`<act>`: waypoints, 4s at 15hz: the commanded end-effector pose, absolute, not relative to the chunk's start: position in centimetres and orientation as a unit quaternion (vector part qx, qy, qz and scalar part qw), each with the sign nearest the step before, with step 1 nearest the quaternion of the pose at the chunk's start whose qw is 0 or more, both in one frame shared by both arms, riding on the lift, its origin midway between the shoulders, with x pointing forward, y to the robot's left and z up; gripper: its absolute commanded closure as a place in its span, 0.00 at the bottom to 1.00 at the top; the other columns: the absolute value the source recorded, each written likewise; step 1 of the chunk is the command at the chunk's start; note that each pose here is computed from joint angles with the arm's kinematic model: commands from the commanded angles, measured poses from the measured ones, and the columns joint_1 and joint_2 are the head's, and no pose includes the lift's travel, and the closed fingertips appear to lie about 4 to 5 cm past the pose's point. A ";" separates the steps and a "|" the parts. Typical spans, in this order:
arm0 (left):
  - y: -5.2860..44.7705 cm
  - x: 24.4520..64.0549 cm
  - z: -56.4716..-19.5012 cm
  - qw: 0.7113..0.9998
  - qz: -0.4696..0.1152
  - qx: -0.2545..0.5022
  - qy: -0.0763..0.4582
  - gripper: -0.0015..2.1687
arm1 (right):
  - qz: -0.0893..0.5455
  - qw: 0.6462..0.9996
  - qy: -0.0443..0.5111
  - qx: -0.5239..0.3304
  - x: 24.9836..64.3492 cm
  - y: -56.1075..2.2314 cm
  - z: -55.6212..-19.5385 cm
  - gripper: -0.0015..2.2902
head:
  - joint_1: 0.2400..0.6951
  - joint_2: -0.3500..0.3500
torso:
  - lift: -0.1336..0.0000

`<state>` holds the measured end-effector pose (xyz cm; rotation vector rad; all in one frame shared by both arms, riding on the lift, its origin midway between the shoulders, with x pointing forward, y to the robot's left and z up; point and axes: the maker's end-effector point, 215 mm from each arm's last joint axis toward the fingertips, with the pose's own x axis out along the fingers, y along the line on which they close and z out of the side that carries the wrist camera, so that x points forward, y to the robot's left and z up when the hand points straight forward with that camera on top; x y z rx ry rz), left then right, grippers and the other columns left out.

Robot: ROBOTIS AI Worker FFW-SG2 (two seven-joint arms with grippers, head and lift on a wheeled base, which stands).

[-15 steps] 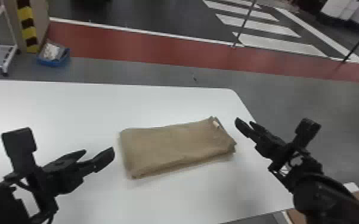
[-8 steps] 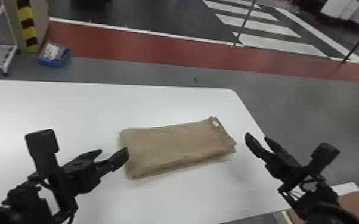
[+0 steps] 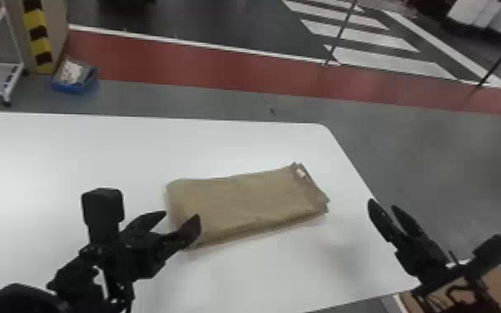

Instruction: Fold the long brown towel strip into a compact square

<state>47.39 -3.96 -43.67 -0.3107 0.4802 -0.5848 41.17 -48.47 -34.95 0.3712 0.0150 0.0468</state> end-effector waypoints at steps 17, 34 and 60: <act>-6.0 44.4 -44.7 0.905 -0.310 -0.123 0.265 0.28 | 0.008 0.968 -0.034 0.247 36.4 -47.3 -37.1 0.04 | 1.00 0.00 | 0.10; 4.4 45.8 -42.0 0.926 -0.247 -0.114 0.264 0.63 | 0.026 0.958 -0.046 0.280 38.4 -45.8 -35.3 0.04 | 1.00 0.00 | 0.10; 12.6 43.5 -40.8 0.937 -0.201 -0.138 0.251 0.03 | 0.067 0.942 0.290 0.154 51.3 -30.0 -42.1 0.13 | 1.00 0.19 | 0.10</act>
